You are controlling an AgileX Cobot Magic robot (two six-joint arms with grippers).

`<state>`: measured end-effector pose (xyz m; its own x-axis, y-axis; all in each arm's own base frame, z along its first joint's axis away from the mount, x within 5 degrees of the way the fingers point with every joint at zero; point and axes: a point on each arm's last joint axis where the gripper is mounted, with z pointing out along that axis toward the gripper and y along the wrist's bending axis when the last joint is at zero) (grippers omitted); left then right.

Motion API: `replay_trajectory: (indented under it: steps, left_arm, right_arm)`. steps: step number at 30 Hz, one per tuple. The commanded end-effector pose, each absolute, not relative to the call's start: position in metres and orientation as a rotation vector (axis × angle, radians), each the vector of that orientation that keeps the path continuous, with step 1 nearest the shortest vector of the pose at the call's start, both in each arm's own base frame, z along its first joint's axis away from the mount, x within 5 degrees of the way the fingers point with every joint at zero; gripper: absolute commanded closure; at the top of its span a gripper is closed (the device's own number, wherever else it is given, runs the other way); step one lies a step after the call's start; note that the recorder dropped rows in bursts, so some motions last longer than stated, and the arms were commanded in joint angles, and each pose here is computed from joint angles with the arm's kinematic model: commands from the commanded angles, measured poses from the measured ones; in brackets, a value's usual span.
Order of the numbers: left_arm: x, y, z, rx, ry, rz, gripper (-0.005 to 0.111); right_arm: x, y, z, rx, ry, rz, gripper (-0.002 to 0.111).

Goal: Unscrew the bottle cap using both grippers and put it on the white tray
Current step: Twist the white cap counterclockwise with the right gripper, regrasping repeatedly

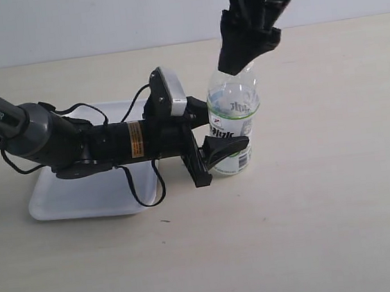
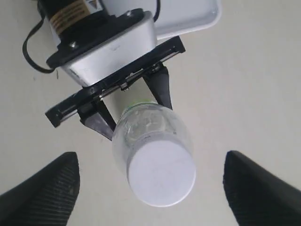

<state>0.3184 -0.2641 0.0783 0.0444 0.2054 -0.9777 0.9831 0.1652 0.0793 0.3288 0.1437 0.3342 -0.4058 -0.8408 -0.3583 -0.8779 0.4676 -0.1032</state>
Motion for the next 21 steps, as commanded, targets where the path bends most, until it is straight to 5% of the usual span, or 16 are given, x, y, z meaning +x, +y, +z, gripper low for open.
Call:
replay_trajectory:
  steps: [1, 10, 21]
  left_arm:
    - [0.3174, -0.2624, 0.0747, 1.285, 1.419, -0.902, 0.107]
    - [0.3174, -0.2624, 0.0747, 1.285, 1.419, -0.902, 0.107]
    - [0.3174, -0.2624, 0.0747, 1.285, 1.419, -0.902, 0.107]
  right_arm:
    - [0.327, 0.1445, 0.3384, -1.104, 2.536, 0.225, 0.029]
    - [0.327, 0.1446, 0.3385, -0.719, 2.693, 0.304, 0.029]
    - [0.3276, 0.144, 0.3376, -0.654, 2.716, 0.302, 0.031]
